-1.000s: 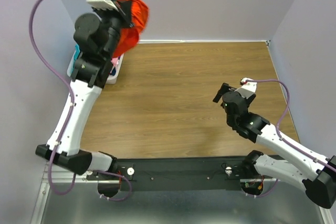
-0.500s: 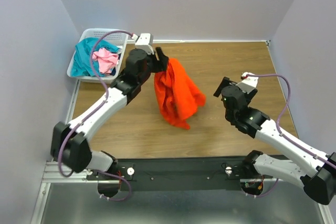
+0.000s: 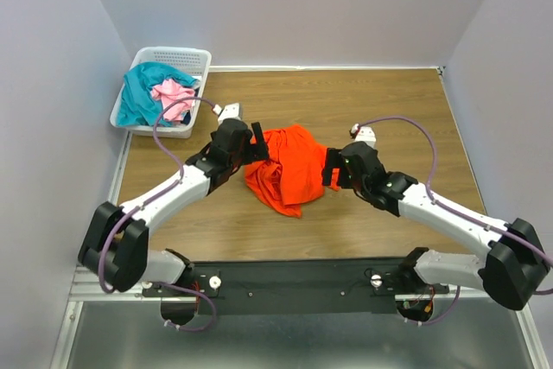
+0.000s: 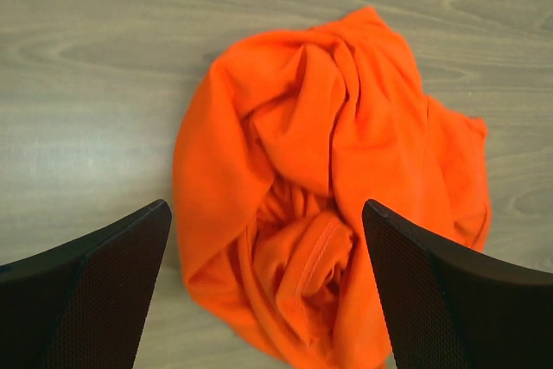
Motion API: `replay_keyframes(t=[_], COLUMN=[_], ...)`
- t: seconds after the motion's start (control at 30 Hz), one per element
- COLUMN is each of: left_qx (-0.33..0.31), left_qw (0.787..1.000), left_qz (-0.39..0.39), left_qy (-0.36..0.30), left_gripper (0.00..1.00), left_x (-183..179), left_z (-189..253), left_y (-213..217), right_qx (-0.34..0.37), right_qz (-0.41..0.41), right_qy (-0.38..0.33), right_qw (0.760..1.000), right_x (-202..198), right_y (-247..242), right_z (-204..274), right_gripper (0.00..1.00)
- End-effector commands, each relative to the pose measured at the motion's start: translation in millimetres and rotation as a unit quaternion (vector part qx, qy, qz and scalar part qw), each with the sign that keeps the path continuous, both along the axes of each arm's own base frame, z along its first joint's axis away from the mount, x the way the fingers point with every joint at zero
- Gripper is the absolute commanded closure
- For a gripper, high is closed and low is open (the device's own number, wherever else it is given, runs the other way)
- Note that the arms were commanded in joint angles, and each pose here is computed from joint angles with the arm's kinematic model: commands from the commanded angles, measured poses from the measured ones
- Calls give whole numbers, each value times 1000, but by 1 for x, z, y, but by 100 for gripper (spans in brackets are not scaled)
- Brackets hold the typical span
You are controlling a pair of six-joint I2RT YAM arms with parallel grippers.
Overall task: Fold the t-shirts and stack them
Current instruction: Move the tshirt to the center of the board, then flatten the tshirt out
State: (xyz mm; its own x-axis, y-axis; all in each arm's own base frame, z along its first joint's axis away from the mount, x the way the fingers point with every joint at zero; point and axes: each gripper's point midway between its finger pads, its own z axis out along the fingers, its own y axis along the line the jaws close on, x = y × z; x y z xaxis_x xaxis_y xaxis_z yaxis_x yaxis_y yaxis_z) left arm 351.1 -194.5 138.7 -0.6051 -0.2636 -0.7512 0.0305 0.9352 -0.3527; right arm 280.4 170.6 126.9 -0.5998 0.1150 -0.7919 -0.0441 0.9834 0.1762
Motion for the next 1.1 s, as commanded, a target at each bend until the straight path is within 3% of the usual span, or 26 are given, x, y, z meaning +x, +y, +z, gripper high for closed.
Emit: replay_keyframes(t=[0.0,0.23,0.4,0.93,1.07], left_qx=[-48,-92,-107,-87,-90], left_qw=[999,994,992,991,992], left_qz=[9,30,33,32,29], left_qy=[19,46,53,93,89], left_gripper=[2,2,2,2,2], left_x=[-36,-79,-89,-99,-100], left_z=[-8,-27,-30,-57,-54], left_y=[0,13,14,15,15], right_qx=[51,9,-17,-27,-40], right_qz=[125,200,179,155,145], right_qy=[53,53,83,85,92], right_qw=[989,978,980,984,984], right_x=[-28,-52,-48,-27,-27], right_y=[55,112,125,152,147], right_z=[-20,-35,-68,-79,-91], right_gripper=[0,0,5,13,30])
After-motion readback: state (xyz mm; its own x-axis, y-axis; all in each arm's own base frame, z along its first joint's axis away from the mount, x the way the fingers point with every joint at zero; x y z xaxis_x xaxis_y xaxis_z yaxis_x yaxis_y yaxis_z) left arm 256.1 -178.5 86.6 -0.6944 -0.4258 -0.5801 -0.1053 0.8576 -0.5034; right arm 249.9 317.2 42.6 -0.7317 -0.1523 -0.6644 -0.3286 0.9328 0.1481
